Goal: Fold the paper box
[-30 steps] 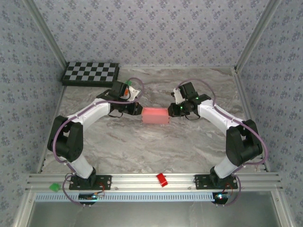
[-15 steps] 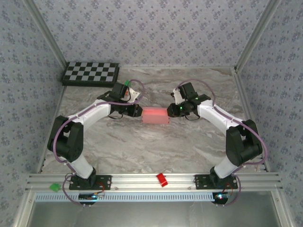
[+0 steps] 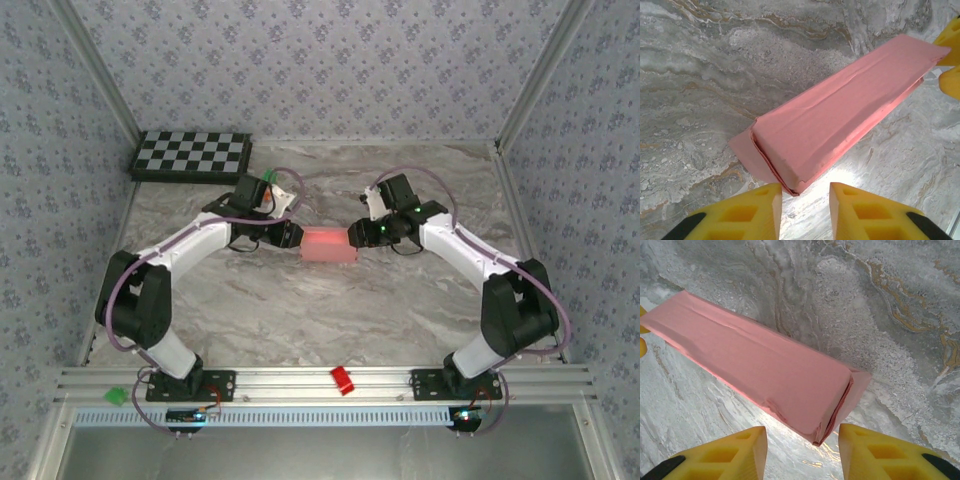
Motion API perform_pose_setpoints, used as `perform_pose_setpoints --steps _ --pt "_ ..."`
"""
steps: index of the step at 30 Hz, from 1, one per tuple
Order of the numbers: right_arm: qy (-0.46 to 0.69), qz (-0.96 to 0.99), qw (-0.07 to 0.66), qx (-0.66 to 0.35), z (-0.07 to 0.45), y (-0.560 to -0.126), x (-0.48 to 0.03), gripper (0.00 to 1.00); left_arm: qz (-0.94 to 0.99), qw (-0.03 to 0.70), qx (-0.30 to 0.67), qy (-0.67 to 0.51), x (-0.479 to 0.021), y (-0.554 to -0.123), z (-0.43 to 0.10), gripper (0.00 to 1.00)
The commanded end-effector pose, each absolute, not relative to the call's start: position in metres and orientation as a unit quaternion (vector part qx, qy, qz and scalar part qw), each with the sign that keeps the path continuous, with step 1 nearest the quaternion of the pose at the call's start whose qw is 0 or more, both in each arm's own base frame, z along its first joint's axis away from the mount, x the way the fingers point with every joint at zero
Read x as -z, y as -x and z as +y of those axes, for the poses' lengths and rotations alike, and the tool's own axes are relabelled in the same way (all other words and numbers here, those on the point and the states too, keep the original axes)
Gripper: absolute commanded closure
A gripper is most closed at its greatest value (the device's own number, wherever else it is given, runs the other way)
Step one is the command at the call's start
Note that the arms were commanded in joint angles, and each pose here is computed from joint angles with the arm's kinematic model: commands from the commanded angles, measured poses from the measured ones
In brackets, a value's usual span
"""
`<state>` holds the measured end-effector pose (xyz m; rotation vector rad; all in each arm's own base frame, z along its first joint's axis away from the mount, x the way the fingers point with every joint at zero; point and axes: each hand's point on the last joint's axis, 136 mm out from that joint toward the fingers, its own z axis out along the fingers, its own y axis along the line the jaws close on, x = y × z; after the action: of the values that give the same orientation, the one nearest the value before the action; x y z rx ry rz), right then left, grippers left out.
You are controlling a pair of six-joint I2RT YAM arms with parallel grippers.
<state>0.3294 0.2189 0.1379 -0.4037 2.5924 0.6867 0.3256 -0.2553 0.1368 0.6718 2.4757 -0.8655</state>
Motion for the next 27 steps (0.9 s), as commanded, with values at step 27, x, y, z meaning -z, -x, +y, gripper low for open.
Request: perform_pose_setpoints --steps 27 --pt "0.068 0.925 0.246 -0.282 0.205 -0.355 -0.153 0.58 0.892 0.229 0.360 -0.148 -0.153 -0.359 -0.262 0.52"
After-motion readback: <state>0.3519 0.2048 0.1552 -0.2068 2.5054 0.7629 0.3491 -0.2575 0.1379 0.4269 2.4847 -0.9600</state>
